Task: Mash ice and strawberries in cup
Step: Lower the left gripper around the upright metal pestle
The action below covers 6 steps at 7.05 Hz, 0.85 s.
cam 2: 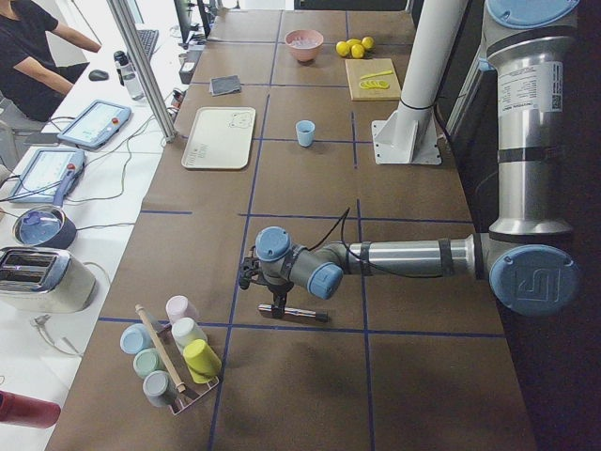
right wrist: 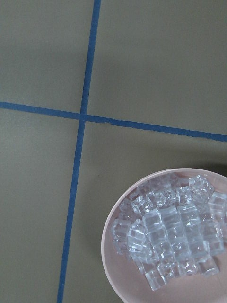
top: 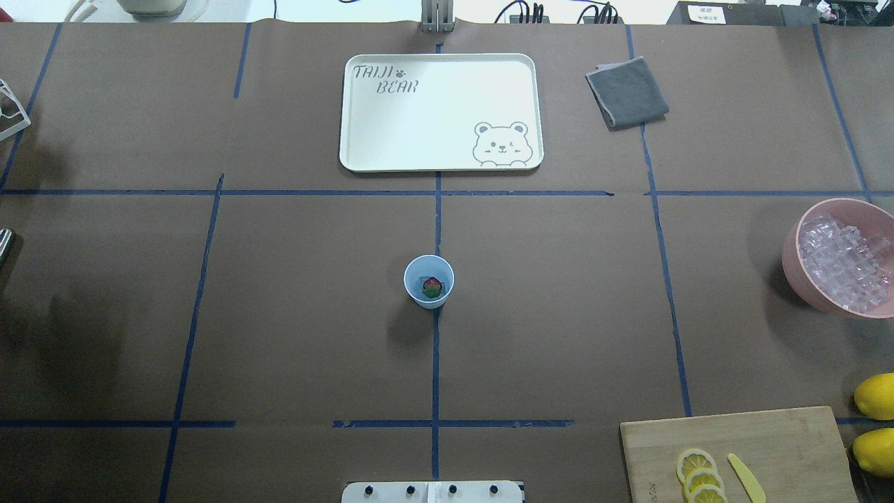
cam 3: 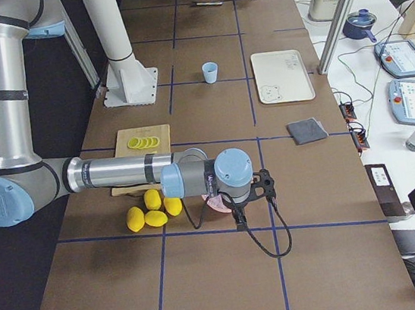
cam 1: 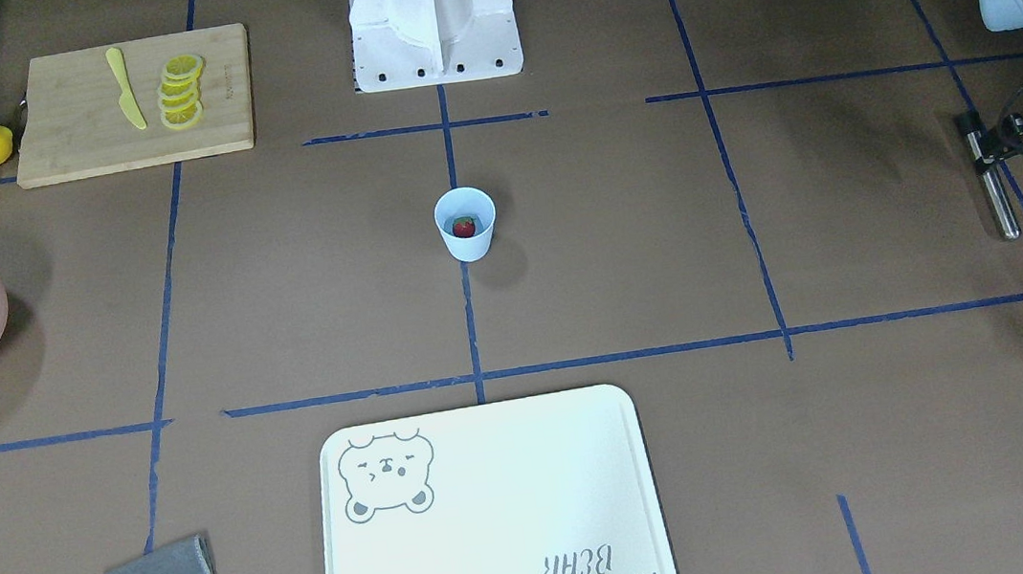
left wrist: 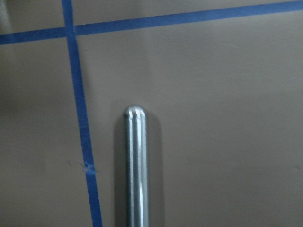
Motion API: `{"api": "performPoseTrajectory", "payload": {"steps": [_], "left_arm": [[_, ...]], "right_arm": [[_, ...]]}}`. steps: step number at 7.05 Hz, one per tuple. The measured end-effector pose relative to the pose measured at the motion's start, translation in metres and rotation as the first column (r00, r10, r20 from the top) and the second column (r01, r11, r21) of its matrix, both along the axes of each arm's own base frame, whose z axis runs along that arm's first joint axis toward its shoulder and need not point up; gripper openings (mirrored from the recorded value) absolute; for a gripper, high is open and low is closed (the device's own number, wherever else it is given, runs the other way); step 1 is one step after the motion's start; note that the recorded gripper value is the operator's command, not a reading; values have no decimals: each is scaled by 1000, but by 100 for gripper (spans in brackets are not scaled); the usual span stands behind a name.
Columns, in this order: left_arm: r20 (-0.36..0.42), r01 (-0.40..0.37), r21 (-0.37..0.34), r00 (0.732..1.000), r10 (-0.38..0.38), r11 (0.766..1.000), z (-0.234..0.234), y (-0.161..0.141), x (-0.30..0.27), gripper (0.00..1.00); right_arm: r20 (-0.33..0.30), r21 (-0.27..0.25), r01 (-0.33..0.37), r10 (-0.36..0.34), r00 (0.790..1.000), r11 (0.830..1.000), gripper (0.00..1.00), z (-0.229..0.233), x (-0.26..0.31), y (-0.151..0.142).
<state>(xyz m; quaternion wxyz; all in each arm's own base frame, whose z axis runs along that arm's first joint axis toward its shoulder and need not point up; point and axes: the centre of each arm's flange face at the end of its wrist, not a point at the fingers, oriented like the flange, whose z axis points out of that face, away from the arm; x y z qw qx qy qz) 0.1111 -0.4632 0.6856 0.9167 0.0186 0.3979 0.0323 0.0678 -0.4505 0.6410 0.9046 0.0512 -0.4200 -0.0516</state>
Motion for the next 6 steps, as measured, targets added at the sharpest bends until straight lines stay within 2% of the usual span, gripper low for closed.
{"api": "performPoseTrajectory", "payload": {"steps": [3, 6], "left_arm": [[-15, 36, 6, 999, -36, 999, 26, -25, 10, 100], [-18, 38, 14, 999, -38, 999, 27, -29, 12, 100]], "right_arm": [[0, 0, 0, 0, 1000, 1000, 99, 0, 0, 0], [1, 2, 0, 0, 1000, 1000, 99, -1, 0, -1]]}}
